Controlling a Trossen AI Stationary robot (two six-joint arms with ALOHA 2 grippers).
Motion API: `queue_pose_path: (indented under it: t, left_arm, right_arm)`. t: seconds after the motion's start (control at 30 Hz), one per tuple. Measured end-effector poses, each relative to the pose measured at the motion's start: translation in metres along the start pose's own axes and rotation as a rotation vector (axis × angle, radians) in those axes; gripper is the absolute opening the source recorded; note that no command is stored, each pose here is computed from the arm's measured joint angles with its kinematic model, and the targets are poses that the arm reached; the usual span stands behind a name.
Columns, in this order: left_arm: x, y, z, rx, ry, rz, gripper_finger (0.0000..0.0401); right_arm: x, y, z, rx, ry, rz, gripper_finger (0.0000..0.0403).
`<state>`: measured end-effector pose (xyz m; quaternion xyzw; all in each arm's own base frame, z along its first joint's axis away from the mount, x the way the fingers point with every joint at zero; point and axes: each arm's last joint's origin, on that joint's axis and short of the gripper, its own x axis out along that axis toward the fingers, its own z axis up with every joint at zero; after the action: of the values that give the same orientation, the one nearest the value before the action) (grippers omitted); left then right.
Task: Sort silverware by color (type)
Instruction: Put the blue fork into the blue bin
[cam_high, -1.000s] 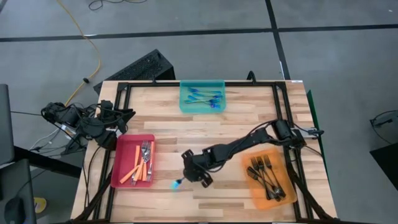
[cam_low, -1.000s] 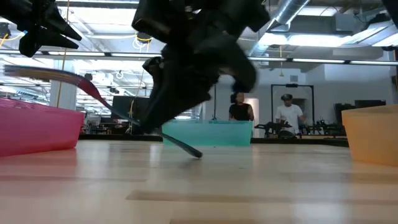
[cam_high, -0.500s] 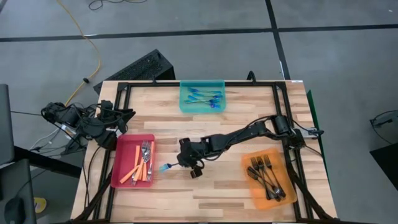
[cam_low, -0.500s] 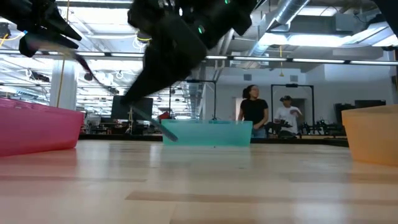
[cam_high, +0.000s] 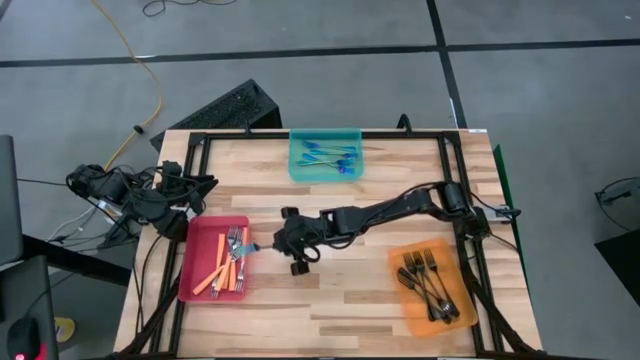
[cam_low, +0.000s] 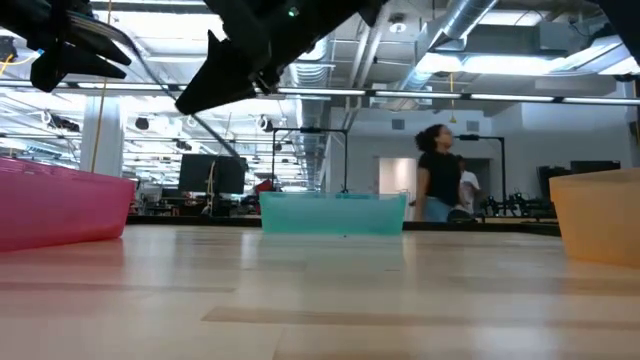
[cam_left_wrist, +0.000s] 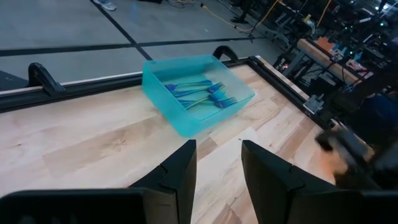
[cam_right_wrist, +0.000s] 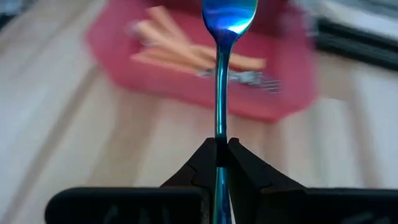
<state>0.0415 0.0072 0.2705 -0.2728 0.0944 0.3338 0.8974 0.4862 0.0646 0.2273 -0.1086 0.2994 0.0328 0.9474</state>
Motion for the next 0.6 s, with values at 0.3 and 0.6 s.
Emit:
queue_pose_path:
  t: [0.3, 0.6]
  left_arm:
    - [0.000, 0.000, -0.001, 0.001, 0.027, -0.016, 0.0112]
    - [0.000, 0.000, -0.001, 0.010, 0.026, -0.016, 0.0112]
  right_arm:
    - [-0.010, -0.035, 0.009, -0.072, 0.125, -0.215, 0.0050]
    - [-0.030, -0.075, 0.014, -0.146, 0.305, -0.307, 0.0050]
